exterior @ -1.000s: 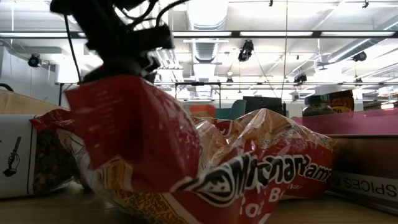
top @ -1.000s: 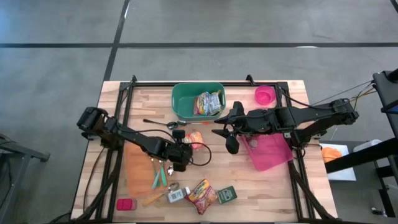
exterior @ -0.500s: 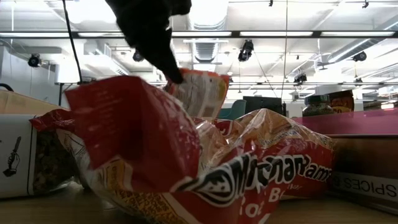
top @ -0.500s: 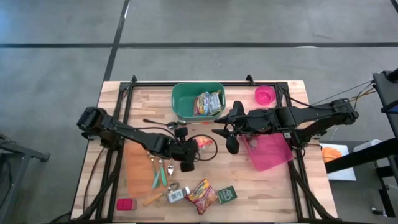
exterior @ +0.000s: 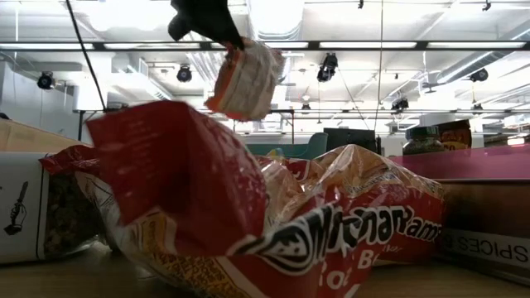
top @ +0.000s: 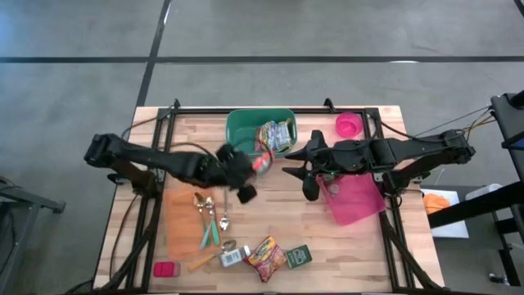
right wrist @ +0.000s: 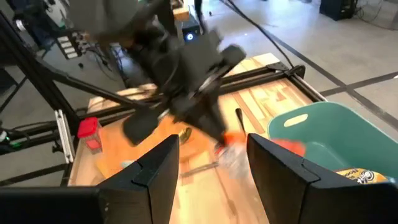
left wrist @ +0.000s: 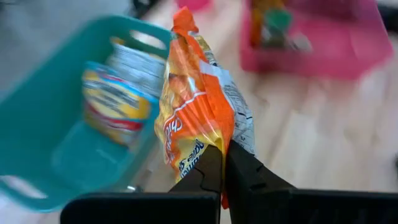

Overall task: Pick & Place Food Item
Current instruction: Put the orange noodle pack into the green bin

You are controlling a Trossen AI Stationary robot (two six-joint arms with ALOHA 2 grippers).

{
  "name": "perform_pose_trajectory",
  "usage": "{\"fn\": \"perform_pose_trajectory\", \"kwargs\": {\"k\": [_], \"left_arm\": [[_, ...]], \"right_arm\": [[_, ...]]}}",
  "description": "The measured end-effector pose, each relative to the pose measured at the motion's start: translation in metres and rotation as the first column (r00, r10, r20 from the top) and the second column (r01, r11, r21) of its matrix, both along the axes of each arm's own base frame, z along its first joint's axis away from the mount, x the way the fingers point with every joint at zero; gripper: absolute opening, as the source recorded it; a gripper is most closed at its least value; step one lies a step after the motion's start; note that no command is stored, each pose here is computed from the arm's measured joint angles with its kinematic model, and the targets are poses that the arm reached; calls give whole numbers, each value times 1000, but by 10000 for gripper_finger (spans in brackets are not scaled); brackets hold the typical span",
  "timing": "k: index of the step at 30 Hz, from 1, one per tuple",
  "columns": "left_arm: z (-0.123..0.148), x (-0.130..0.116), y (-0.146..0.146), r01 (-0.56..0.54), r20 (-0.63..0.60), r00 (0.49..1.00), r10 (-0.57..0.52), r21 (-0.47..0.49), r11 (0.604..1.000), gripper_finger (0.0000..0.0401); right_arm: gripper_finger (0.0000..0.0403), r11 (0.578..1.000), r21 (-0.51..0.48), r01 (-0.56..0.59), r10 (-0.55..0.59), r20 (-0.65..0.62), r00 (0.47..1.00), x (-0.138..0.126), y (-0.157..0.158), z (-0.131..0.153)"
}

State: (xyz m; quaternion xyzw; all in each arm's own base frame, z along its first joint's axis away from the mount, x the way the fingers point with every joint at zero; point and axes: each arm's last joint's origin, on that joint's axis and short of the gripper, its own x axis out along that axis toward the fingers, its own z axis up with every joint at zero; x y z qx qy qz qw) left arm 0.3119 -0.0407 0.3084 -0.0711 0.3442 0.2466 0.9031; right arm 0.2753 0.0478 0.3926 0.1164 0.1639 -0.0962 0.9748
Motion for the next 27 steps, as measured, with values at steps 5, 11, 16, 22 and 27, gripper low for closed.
{"fn": "perform_pose_trajectory", "kwargs": {"k": [5,11,16,22,27], "left_arm": [[22,-12,36,-101,58,994,96,87,991,0],[25,-13,83,-180,41,984,175,162,970,0],[10,-4,119,-245,17,970,244,108,964,0],[-16,10,140,-308,-30,950,311,72,949,0],[-39,26,144,-292,-72,953,294,45,956,0]], "right_arm": [[185,1000,-4,23,-23,21,1000,-5,-2,5],[185,1000,1,26,-26,26,999,-6,-2,6],[185,999,33,37,-38,31,999,-6,-2,6],[185,998,47,36,-38,35,999,-6,-1,6],[185,998,48,35,-37,38,999,-6,0,6]]}}
